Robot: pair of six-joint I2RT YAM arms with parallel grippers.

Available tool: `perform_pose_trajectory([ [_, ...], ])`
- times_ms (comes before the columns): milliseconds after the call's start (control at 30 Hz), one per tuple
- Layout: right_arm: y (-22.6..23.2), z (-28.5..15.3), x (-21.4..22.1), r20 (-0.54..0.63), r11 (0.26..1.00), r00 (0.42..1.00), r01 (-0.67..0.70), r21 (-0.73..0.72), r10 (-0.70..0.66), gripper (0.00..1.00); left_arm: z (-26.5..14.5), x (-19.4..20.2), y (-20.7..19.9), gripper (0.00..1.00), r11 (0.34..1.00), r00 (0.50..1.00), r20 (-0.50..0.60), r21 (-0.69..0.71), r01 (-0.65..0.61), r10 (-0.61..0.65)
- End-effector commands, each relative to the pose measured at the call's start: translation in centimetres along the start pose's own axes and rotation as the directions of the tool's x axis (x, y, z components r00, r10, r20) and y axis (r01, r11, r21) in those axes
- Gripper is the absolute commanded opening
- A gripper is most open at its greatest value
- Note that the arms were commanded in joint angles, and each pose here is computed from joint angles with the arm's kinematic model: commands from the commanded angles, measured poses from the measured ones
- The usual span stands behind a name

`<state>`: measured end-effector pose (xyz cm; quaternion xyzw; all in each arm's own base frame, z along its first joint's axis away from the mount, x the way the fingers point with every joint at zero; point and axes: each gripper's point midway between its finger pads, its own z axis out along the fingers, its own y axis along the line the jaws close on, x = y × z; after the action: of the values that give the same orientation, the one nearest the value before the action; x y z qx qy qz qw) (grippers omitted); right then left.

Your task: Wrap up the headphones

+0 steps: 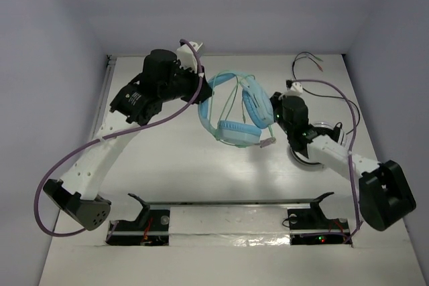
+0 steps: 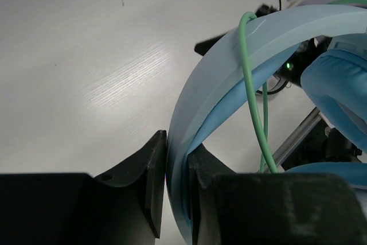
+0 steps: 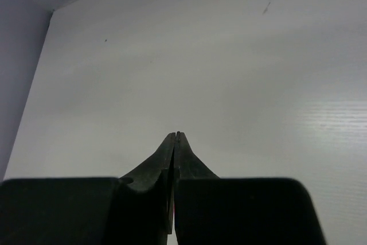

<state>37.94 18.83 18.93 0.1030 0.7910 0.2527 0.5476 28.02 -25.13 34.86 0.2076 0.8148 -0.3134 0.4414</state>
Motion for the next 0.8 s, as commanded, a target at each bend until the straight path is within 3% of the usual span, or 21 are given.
perform_pose_trajectory([
  [0,0.6,-2.8,1.0,0.053,0.990,0.999,0.000,-0.142,0.008,0.00,-1.8,-5.7,-2.1,0.00,0.998,0.985,0.174,0.061,-0.006,-0.005],
  [100,3.6,-6.4,-0.8,0.146,0.940,0.989,0.084,-0.329,-0.037,0.00,-1.7,-6.2,-1.8,0.00,0.999,0.984,0.179,0.050,0.003,-0.012],
  [200,5.5,-9.3,-2.1,0.200,0.887,0.975,0.173,-0.427,-0.094,0.01,-1.6,-6.3,-1.4,0.00,0.999,0.984,0.177,0.042,0.012,-0.019],
  [233,6.0,-9.8,-2.4,0.213,0.871,0.968,0.214,-0.443,-0.130,0.16,-1.5,-6.2,-1.3,0.00,0.999,0.985,0.173,0.039,0.015,-0.021],
  [300,7.0,-10.7,-2.2,0.202,0.837,0.967,0.235,-0.494,-0.152,0.32,-1.2,-5.8,-1.2,0.00,0.999,0.986,0.166,0.038,0.020,-0.026],
  [333,7.6,-11.3,-2.4,0.216,0.819,0.966,0.240,-0.521,-0.145,0.50,-1.2,-5.7,-1.1,0.00,0.999,0.986,0.164,0.036,0.023,-0.028],
  [433,8.2,-11.7,-1.7,0.205,0.785,0.965,0.253,-0.565,-0.164,0.68,-0.9,-5.3,-1.0,0.00,0.999,0.987,0.155,0.039,0.029,-0.035],
  [600,10.0,-9.8,-2.0,0.172,0.750,0.959,0.283,-0.598,-0.225,0.69,-1.3,-5.3,-1.6,0.00,0.997,0.987,0.157,0.066,0.028,-0.038],
  [767,10.1,-8.0,-2.7,0.182,0.764,0.955,0.298,-0.572,-0.236,0.68,-1.3,-4.9,-1.6,0.00,0.998,0.989,0.147,0.065,0.027,-0.036],
])
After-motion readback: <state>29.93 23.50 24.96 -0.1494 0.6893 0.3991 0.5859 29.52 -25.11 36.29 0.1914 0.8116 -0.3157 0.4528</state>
